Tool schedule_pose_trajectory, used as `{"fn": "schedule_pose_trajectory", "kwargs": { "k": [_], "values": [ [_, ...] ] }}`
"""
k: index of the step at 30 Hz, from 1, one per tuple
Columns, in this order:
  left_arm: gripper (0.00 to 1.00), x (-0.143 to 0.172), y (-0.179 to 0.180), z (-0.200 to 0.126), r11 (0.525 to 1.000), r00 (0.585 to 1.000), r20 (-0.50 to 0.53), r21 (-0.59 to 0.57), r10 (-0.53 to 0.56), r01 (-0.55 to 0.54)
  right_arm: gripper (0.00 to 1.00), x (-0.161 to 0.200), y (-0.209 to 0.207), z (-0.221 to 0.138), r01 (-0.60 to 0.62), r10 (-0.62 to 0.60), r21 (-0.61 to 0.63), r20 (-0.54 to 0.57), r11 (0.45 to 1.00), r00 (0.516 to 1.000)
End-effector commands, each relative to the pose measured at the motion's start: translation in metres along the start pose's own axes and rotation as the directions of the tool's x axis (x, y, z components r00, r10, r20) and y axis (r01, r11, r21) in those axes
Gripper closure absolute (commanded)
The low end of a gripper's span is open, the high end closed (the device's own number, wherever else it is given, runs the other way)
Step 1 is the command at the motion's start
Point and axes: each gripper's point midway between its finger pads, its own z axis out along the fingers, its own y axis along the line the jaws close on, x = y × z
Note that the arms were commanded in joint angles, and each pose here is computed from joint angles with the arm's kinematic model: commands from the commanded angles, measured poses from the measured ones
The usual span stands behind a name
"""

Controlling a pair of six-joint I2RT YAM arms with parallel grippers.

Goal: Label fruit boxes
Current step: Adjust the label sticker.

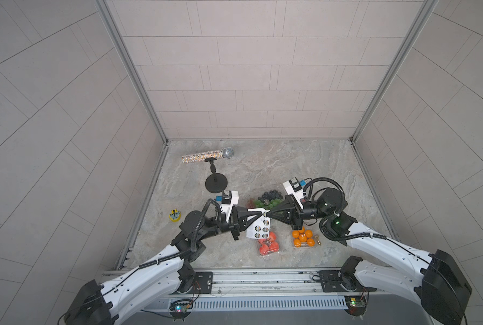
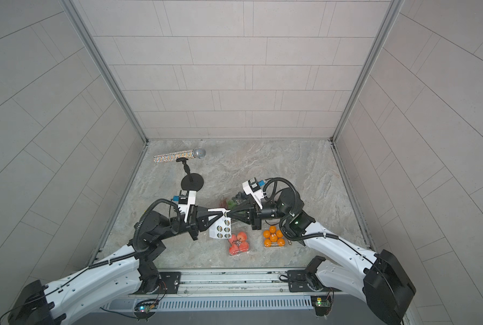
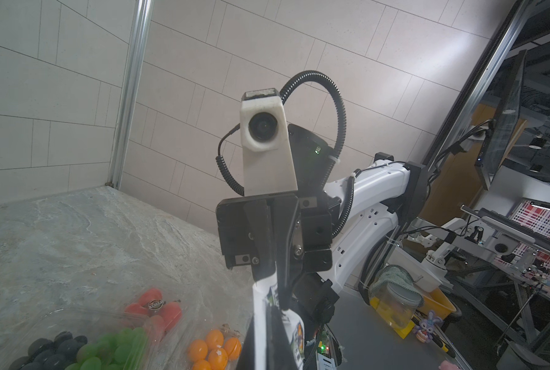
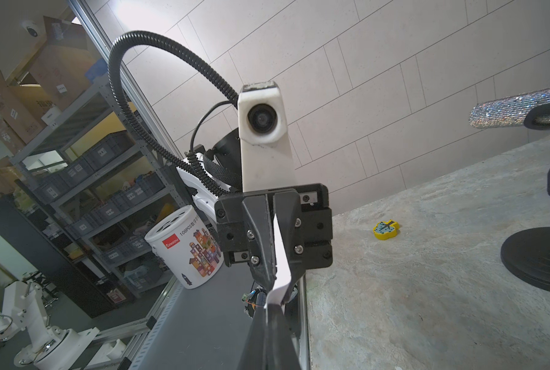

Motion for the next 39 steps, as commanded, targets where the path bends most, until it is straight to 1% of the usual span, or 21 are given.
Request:
{"fn": "schedule_pose_trajectory", "kwargs": {
  "k": [1, 11, 17, 20, 22, 24, 25, 27, 29, 31, 37, 39],
  "values": [
    [1.00, 0.002, 0.001, -0.002, 1.000, 1.000, 0.005, 0.000, 0.002, -0.002, 1.00, -0.008, 0.015, 0.000, 0.059, -0.058, -0.041, 0.019, 0.997, 0.998],
    [1.00, 0.007, 0.003, -0.003, 1.000, 1.000, 0.000, -0.005, -0.010, 0.010, 1.00, -0.007, 0.014, 0.001, 0.055, -0.054, -0.038, 0.018, 0.998, 0.998],
    [1.00, 0.004, -0.003, -0.003, 1.000, 1.000, 0.014, 0.025, -0.013, 0.012, 1.00, -0.005, 0.011, 0.003, 0.050, -0.049, -0.036, 0.010, 0.998, 0.999],
    [1.00, 0.002, -0.002, -0.004, 1.000, 1.000, 0.022, 0.020, -0.022, 0.021, 1.00, -0.004, 0.005, -0.001, 0.044, -0.044, -0.004, 0.008, 0.999, 0.999],
    [1.00, 0.000, -0.004, -0.006, 1.000, 1.000, 0.027, 0.014, -0.011, 0.011, 1.00, -0.004, -0.002, -0.005, 0.032, -0.033, 0.044, 0.016, 0.999, 0.999],
    [1.00, 0.001, -0.003, -0.008, 1.000, 1.000, 0.021, 0.002, -0.004, 0.004, 0.76, -0.003, -0.009, -0.006, 0.022, -0.022, 0.085, 0.004, 0.996, 1.000],
    [1.00, 0.001, -0.003, -0.009, 1.000, 1.000, 0.020, -0.001, -0.001, 0.001, 0.69, -0.002, -0.010, -0.006, 0.012, -0.013, 0.092, 0.007, 0.996, 1.000],
    [1.00, 0.000, -0.004, -0.010, 1.000, 1.000, 0.022, -0.001, 0.003, -0.003, 0.66, -0.005, -0.007, -0.005, -0.001, -0.001, 0.070, 0.026, 0.998, 1.000],
    [1.00, -0.002, -0.004, -0.010, 1.000, 1.000, 0.026, -0.007, 0.006, -0.005, 0.66, -0.009, -0.002, -0.004, -0.009, 0.007, 0.039, 0.046, 0.999, 0.999],
    [1.00, -0.002, -0.005, -0.011, 1.000, 0.999, 0.030, -0.002, 0.009, -0.009, 0.67, -0.009, -0.002, -0.002, -0.009, 0.008, 0.032, 0.042, 0.999, 0.999],
    [1.00, -0.003, -0.004, -0.009, 1.000, 0.999, 0.031, -0.003, 0.008, -0.008, 0.79, -0.004, 0.002, 0.007, -0.007, 0.007, -0.013, 0.016, 1.000, 1.000],
    [1.00, -0.003, -0.004, -0.009, 1.000, 1.000, 0.030, -0.001, 0.008, -0.008, 0.88, -0.005, 0.003, 0.007, -0.008, 0.008, -0.022, 0.019, 1.000, 1.000]
  ]
}}
